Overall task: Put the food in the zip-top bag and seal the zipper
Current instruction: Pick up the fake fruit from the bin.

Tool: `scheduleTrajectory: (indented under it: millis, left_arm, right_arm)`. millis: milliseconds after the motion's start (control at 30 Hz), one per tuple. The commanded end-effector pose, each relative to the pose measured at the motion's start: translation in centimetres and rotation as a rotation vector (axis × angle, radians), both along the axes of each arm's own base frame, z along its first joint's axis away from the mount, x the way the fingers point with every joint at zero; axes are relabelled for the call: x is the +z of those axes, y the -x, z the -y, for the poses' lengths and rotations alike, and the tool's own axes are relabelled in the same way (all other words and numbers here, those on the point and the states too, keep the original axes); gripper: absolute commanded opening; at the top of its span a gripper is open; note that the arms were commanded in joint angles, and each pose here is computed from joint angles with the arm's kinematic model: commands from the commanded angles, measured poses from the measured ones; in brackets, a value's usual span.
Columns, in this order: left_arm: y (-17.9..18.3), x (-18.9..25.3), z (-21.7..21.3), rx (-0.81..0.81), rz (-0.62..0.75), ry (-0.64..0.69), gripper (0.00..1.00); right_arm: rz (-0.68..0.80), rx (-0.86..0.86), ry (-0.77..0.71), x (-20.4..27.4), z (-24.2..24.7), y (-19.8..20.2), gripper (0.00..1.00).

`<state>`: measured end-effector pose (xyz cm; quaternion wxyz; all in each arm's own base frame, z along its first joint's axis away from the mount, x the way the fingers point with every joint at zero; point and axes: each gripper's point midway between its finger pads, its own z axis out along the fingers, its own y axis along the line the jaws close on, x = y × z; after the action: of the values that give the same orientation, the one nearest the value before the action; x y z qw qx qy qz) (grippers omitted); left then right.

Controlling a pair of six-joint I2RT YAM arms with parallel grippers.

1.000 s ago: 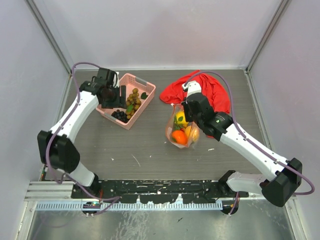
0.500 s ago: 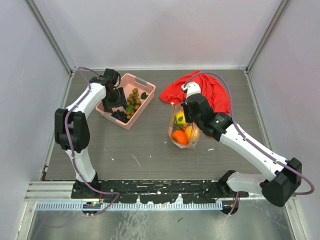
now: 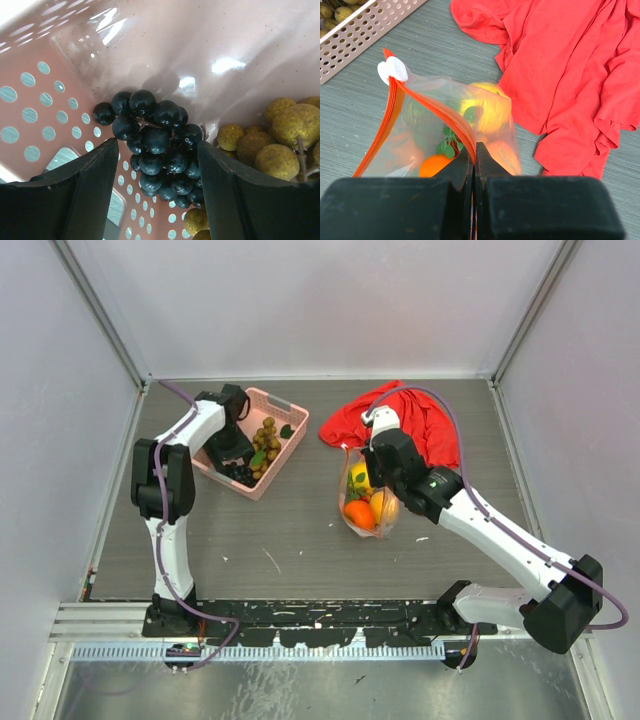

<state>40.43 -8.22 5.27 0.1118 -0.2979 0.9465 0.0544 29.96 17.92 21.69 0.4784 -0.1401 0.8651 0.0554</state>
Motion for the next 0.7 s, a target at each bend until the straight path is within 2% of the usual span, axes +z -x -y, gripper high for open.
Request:
scheduleTrajectory:
  millis: [0, 267, 400, 433, 600, 667]
  left_arm:
    - [0.3, 0.6, -0.6, 0.096, 0.029, -0.02, 0.67]
    - [0.6, -2.1, 0.2, 0.12, -0.019, 0.018, 0.68]
    - [0.8, -3.6, 0.6, 0.119, -0.034, 0.04, 0.65]
    - [0.8, -3.9, 0.8, 0.115, -0.035, 0.051, 0.62]
    - [0.7, -4.1, 1.5, 0.091, -0.019, 0.094, 0.31]
    - [0.4, -3.5, 1.5, 0.089, 0.008, 0.099, 0.22]
  right_arm:
    - [0.057, -0.004, -0.041, 1.6, -0.1, -0.4, 0.02]
    - [0.047, -0.003, -0.039, 0.9, -0.2, -0.5, 0.02]
    - [0.047, -0.003, -0.041, 1.0, -0.3, -0.5, 0.02]
    - [0.046, -0.003, -0.041, 0.9, -0.3, -0.5, 0.02]
    - [0.049, -0.006, -0.046, 1.1, -0.2, -0.4, 0.02]
    - [0.052, -0.009, -0.047, 1.2, -0.1, -0.4, 0.02]
